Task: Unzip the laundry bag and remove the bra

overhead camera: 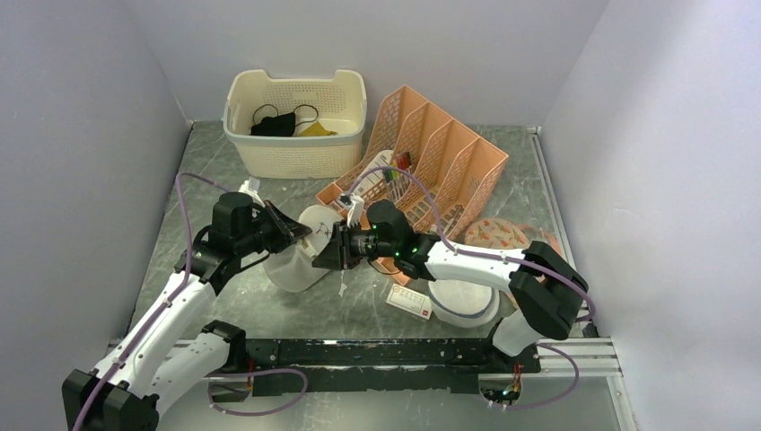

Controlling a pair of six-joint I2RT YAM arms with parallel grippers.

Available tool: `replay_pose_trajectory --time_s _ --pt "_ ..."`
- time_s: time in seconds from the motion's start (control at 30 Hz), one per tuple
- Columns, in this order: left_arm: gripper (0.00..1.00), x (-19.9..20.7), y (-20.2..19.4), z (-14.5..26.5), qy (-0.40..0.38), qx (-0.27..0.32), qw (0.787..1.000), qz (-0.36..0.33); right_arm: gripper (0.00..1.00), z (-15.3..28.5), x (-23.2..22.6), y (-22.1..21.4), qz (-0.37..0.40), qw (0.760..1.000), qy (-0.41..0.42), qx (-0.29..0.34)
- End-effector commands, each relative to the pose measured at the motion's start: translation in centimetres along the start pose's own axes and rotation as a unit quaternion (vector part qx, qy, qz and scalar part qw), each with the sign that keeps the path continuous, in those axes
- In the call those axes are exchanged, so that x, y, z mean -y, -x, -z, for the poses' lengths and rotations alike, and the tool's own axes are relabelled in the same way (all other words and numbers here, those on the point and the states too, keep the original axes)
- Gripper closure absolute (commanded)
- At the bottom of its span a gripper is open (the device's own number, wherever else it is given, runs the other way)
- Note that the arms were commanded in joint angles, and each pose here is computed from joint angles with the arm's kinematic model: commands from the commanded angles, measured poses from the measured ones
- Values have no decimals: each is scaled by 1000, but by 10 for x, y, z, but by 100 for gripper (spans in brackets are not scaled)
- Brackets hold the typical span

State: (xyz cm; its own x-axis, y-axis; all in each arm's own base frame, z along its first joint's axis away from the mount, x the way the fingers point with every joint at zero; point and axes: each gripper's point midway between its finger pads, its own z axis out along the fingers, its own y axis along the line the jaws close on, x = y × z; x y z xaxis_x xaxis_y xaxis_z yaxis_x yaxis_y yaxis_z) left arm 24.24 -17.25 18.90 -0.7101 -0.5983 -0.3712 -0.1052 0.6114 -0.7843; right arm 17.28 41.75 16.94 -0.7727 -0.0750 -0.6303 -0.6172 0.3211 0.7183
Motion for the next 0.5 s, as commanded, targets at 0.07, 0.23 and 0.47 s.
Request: replay_pose_trajectory --time_s 0.07,0.23,0.47 --pt "93 15 -2 4 -34 -8 999 -3 80 -4 -7 17 6 999 8 36" --pt "93 16 -3 5 -36 -8 999 -2 80 -7 -6 19 2 999 7 40" --pt "93 17 -4 6 -40 -10 999 -1 80 -12 2 15 -13 999 1 38"
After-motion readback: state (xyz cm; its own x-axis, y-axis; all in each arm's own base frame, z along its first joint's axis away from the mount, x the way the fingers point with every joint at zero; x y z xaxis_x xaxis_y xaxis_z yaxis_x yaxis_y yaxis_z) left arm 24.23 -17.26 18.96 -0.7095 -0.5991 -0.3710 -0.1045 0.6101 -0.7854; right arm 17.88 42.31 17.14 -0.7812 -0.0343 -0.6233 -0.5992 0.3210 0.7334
